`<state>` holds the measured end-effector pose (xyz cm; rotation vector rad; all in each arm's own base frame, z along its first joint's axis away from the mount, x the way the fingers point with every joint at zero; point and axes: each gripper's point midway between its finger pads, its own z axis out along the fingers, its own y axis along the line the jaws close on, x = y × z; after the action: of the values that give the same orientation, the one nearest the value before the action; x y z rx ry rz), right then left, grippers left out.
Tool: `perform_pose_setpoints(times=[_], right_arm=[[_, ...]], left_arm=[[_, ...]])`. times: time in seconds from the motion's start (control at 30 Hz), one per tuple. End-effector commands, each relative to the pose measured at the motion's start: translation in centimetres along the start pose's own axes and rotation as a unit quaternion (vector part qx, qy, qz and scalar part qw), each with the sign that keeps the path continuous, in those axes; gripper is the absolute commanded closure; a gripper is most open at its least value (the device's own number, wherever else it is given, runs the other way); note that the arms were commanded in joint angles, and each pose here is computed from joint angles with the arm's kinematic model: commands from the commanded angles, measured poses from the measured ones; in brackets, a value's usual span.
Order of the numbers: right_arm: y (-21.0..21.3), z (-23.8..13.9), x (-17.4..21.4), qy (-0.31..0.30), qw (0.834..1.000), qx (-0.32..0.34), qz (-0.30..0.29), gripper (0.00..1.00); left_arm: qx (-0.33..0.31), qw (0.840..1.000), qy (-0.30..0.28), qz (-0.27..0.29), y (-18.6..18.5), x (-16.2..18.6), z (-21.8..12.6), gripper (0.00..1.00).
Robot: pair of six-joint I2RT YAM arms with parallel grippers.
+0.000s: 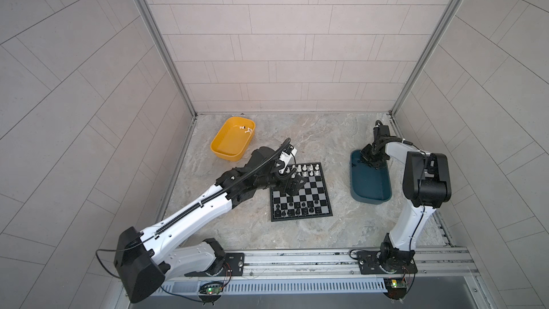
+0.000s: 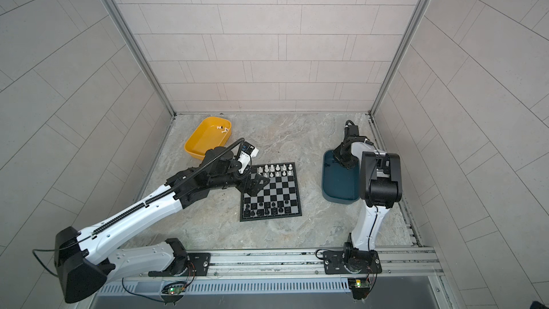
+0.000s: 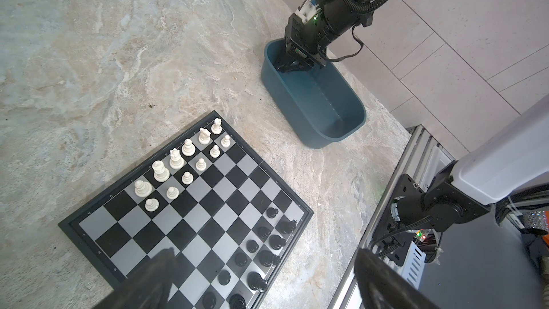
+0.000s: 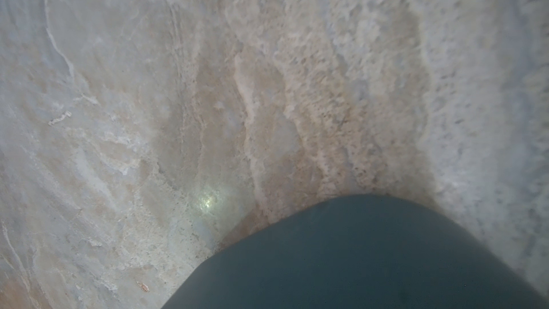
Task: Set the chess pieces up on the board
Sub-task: 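Lift the black piece with the right gripper while the left gripper reaches toward it, then close the left gripper on the black piece held by the right gripper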
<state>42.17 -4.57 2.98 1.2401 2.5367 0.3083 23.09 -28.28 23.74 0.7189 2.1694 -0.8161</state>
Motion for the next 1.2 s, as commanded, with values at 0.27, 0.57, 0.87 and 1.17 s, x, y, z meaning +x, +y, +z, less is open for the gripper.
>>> perform_pose_setpoints(times=[0.27, 0.57, 0.87, 1.17], right_arm=[[-1.1, 1.2, 1.4, 0.019, 1.0, 0.008, -0.011, 0.87], [0.4, -3.3, 2.4, 0.011, 0.997, -0.058, -0.04, 0.92], [1.1, -9.8, 4.9, -0.001, 0.988, -0.136, -0.067, 0.94], [4.7, -14.7, 9.1, 0.022, 0.963, -0.263, -0.061, 0.95]], left_arm=[[-0.009, 1.0, -0.014, -0.003, 0.3, -0.4, -0.6, 0.0], [-0.019, 0.999, -0.017, -0.027, 0.7, -0.5, -0.4, 0.0], [0.047, 0.996, -0.011, -0.076, -1.2, -1.7, 2.5, 0.0], [0.139, 0.981, -0.021, -0.135, -3.1, -5.2, 9.6, 0.1]])
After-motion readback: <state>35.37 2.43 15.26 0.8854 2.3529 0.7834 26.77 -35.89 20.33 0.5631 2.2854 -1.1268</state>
